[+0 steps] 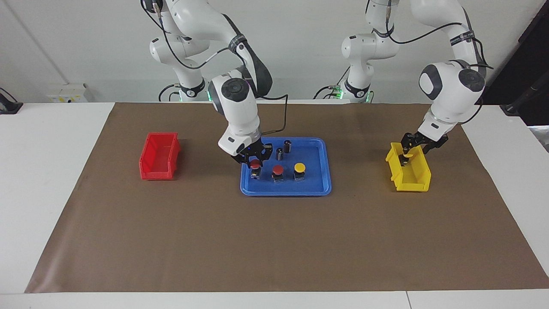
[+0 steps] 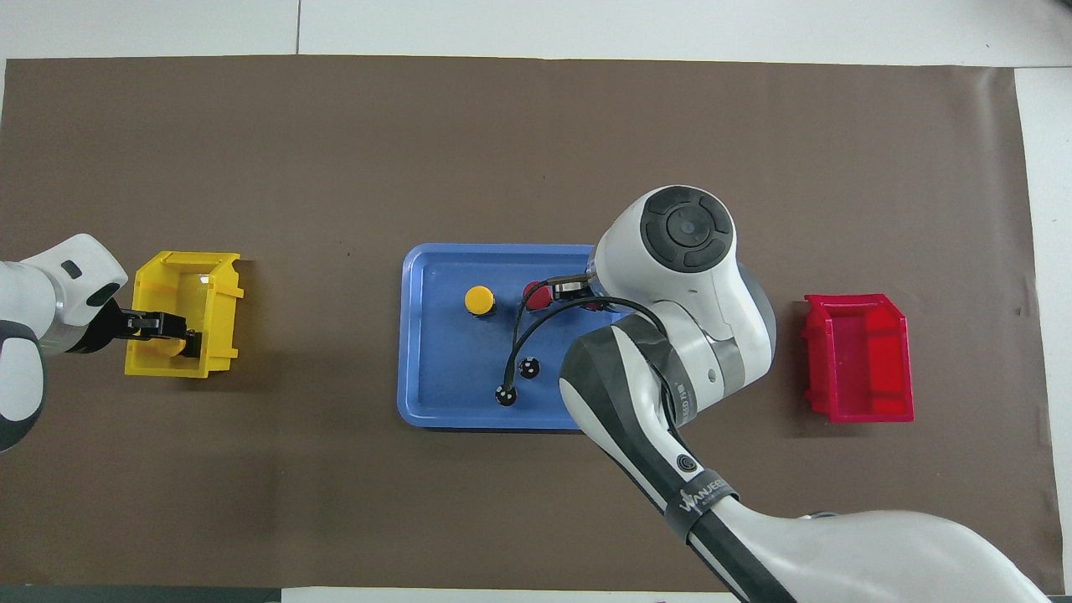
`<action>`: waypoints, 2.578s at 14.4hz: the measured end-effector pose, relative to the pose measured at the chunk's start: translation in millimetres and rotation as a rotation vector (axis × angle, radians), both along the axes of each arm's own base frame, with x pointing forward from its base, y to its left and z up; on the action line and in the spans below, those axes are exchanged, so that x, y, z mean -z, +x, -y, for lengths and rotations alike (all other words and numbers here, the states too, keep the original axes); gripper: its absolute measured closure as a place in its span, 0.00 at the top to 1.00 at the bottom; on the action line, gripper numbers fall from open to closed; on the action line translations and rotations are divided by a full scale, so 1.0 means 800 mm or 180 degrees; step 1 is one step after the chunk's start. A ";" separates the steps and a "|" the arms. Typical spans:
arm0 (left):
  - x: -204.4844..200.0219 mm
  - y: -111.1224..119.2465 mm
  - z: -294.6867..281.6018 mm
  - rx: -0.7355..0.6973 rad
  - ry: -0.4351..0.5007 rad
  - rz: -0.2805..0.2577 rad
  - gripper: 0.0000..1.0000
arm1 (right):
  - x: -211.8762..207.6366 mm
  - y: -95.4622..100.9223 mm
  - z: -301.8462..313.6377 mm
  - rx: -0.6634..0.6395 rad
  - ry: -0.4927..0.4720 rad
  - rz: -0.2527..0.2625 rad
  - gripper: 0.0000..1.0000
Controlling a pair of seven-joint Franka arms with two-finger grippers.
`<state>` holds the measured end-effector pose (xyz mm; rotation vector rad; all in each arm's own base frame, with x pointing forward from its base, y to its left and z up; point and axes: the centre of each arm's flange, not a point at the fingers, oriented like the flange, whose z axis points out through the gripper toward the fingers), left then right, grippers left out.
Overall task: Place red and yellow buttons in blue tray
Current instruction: 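Place the red button in the tray while the left gripper grasps yellow, then withdraw the right gripper from the tray while the left gripper lifts yellow, then carry the yellow button over the tray with the left gripper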
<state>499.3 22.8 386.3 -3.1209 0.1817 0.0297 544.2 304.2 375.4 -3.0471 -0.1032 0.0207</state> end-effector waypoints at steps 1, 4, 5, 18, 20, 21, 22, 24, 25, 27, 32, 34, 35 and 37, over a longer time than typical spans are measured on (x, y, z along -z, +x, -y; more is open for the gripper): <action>0.002 -0.001 0.004 0.0021 0.0000 -0.0008 0.75 | 0.003 -0.002 -0.001 -0.0006 -0.0007 -0.0017 0.42; 0.007 -0.003 0.008 0.0038 0.0000 -0.0014 0.70 | 0.015 -0.007 0.003 0.0001 -0.0034 -0.0065 0.42; 0.008 -0.004 0.007 0.0037 -0.0001 -0.0017 0.70 | 0.019 -0.009 0.004 0.0001 -0.0043 -0.0082 0.42; 0.023 -0.011 -0.001 -0.0006 -0.0004 0.0012 0.52 | -0.131 0.050 0.126 0.0286 -0.0165 0.0033 1.00; 0.023 -0.011 -0.005 -0.0030 -0.0004 0.0015 0.41 | -0.203 0.057 0.194 0.0424 -0.0208 -0.0052 1.00; 0.023 -0.011 -0.006 -0.0036 -0.0004 0.0021 0.41 | -0.235 0.056 0.226 0.0497 -0.0229 -0.0109 1.00; 0.020 -0.009 -0.006 -0.0036 -0.0003 0.0038 0.41 | -0.261 0.052 0.256 0.0529 -0.0240 -0.0155 1.00; 0.000 0.001 -0.005 -0.0028 0.0000 0.0067 0.41 | -0.296 0.036 0.310 0.0498 -0.0287 -0.0224 1.00; -0.021 0.008 -0.004 -0.0022 0.0002 0.0037 0.41 | -0.307 0.028 0.336 0.0487 -0.0324 -0.0240 1.00; -0.079 0.024 0.011 -0.0069 0.0010 0.0031 0.41 | -0.325 0.011 0.390 0.0450 -0.0328 -0.0271 1.00; -0.100 0.015 0.226 -0.0182 0.0001 0.0130 0.41 | -0.321 -0.012 0.473 0.0356 -0.0278 -0.0356 1.00; -0.067 -0.004 0.319 -0.0139 -0.0005 0.0138 0.41 | -0.303 -0.022 0.474 0.0357 -0.0267 -0.0464 1.00; -0.051 -0.010 0.351 -0.0104 -0.0015 0.0136 0.41 | -0.298 -0.026 0.473 0.0354 -0.0264 -0.0499 1.00; -0.033 -0.013 0.389 -0.0063 -0.0066 0.0106 0.41 | -0.293 -0.033 0.472 0.0350 -0.0261 -0.0533 1.00</action>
